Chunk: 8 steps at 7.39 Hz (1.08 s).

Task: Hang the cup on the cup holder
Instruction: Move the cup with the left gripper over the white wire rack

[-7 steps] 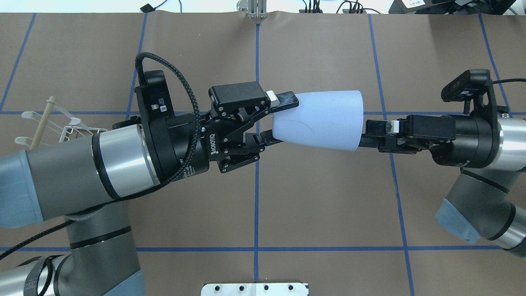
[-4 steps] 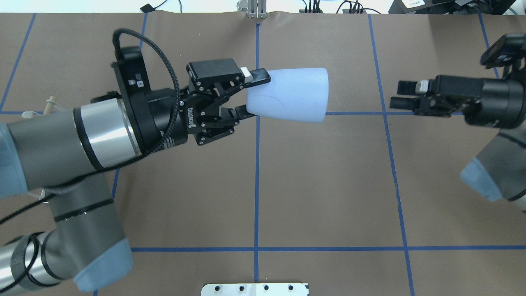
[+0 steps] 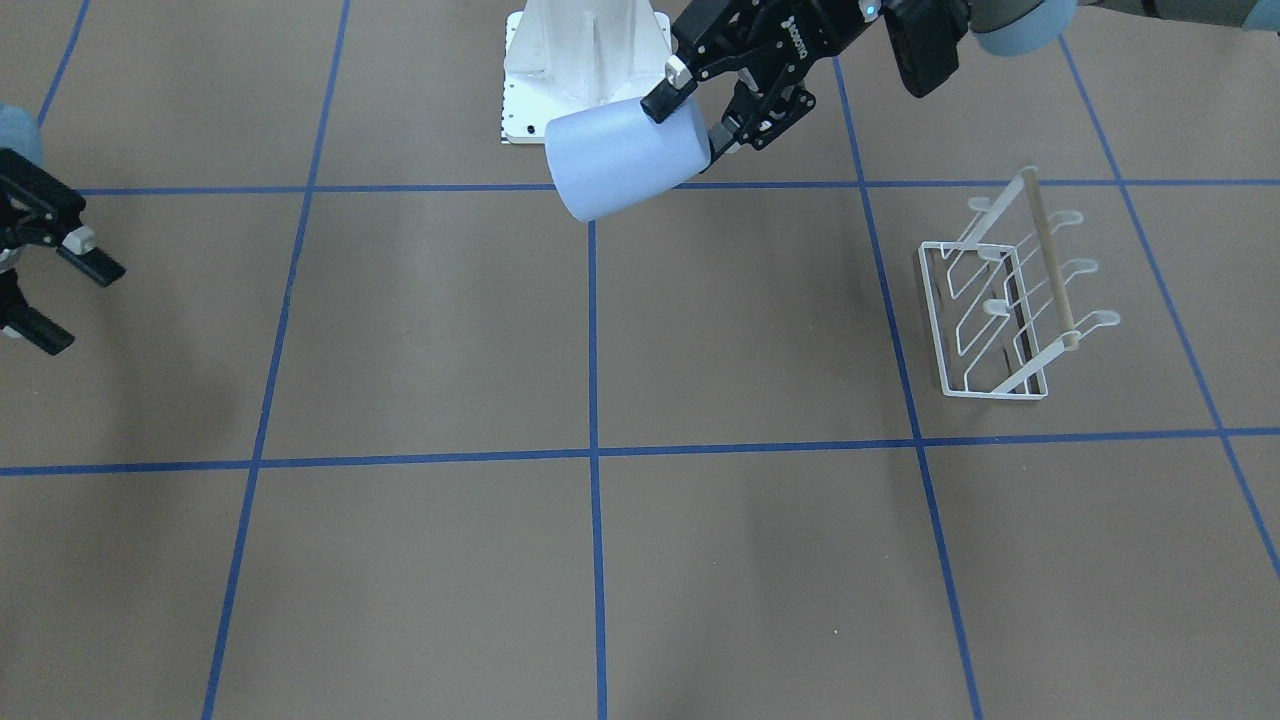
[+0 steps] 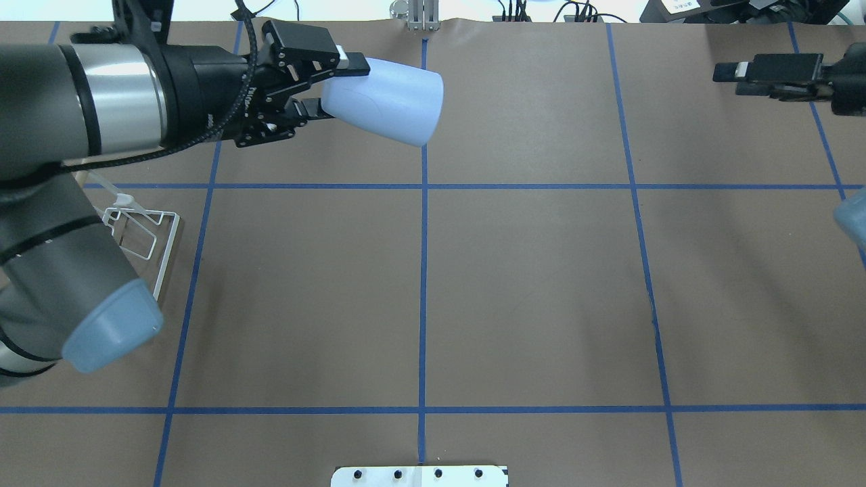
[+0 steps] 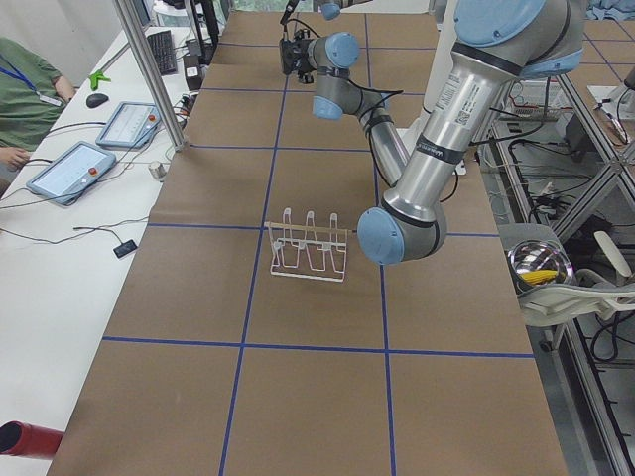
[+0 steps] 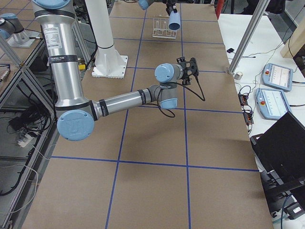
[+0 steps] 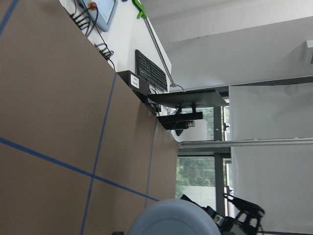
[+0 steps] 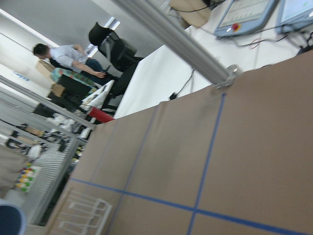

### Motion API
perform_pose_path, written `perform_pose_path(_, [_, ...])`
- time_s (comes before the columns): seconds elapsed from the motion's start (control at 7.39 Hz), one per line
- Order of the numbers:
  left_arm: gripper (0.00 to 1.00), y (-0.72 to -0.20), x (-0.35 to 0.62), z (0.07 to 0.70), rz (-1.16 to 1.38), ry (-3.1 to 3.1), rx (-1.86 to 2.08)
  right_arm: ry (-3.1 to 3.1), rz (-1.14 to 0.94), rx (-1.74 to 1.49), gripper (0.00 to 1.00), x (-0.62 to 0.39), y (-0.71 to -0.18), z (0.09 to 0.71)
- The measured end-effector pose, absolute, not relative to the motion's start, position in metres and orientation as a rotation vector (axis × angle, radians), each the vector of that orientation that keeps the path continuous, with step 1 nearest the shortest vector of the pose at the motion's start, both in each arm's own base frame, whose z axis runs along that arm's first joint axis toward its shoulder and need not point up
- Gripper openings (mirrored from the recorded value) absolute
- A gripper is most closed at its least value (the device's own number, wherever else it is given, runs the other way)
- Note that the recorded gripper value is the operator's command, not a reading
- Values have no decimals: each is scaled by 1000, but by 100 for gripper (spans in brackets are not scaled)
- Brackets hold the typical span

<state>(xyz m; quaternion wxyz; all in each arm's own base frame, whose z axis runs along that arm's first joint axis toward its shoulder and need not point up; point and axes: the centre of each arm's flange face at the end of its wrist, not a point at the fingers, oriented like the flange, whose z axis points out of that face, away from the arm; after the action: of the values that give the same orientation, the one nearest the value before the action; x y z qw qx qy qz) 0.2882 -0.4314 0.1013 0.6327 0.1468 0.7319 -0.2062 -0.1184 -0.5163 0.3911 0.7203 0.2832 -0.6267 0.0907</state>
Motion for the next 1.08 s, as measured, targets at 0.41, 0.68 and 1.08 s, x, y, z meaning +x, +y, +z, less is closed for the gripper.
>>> perform_pose_path(0.41, [0,-443,243,106,-398,1380,451,-950,113,582,100,-44,-560,451])
perform_pose_path(0.68, [0,-439,218,116,-314,1176,495,-771,-26,424,100,-16,-558,506])
perform_pose_path(1.08, [0,-430,200,171,-182,956,484,-663,-199,133,100,8,-541,564])
